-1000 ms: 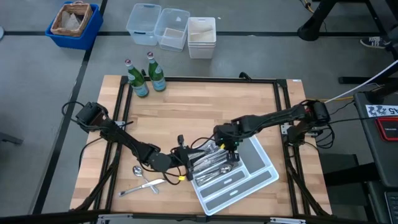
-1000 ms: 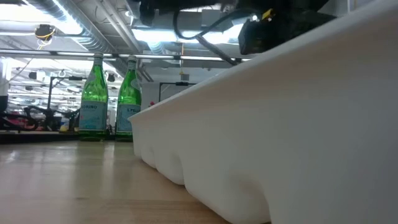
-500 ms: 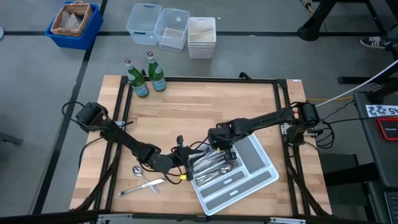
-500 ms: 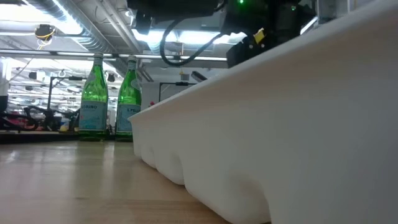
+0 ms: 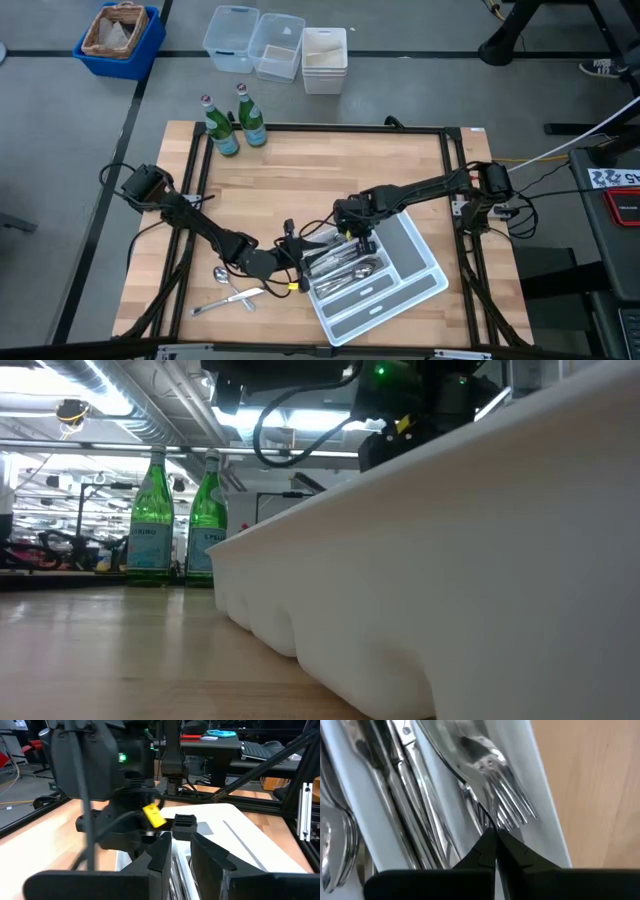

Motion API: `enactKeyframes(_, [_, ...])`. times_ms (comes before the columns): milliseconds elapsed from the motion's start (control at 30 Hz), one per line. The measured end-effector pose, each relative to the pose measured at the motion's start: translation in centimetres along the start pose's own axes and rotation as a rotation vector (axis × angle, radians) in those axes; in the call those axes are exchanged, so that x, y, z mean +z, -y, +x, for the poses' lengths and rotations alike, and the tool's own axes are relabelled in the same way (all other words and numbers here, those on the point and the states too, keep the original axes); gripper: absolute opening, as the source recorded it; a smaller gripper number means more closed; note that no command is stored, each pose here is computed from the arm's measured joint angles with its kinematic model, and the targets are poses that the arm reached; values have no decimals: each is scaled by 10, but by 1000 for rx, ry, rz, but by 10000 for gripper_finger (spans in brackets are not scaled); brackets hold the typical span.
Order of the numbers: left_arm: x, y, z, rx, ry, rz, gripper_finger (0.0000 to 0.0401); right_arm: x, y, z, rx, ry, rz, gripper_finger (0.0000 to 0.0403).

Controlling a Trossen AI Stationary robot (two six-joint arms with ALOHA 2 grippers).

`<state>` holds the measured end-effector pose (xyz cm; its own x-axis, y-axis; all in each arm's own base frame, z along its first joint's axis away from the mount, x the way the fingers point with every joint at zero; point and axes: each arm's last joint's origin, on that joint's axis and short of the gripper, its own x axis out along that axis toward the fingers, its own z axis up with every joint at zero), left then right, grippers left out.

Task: Sort silverware
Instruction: Put the silver fork into the white silverware tray

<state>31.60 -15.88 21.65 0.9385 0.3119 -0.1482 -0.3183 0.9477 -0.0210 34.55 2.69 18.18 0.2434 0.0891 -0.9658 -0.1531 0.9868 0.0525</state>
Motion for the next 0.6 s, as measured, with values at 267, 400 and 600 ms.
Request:
enactKeyframes(267, [0, 2, -2, -8, 0, 6, 62, 1, 4, 0, 16, 16, 70, 27])
enactKeyframes(400, [-1, 3, -3, -12, 0, 32, 62, 1, 4, 0, 28, 16, 73, 44])
enactKeyframes(600, [1, 7, -10, -34, 0, 10, 62, 1, 4, 0, 30, 16, 105, 71])
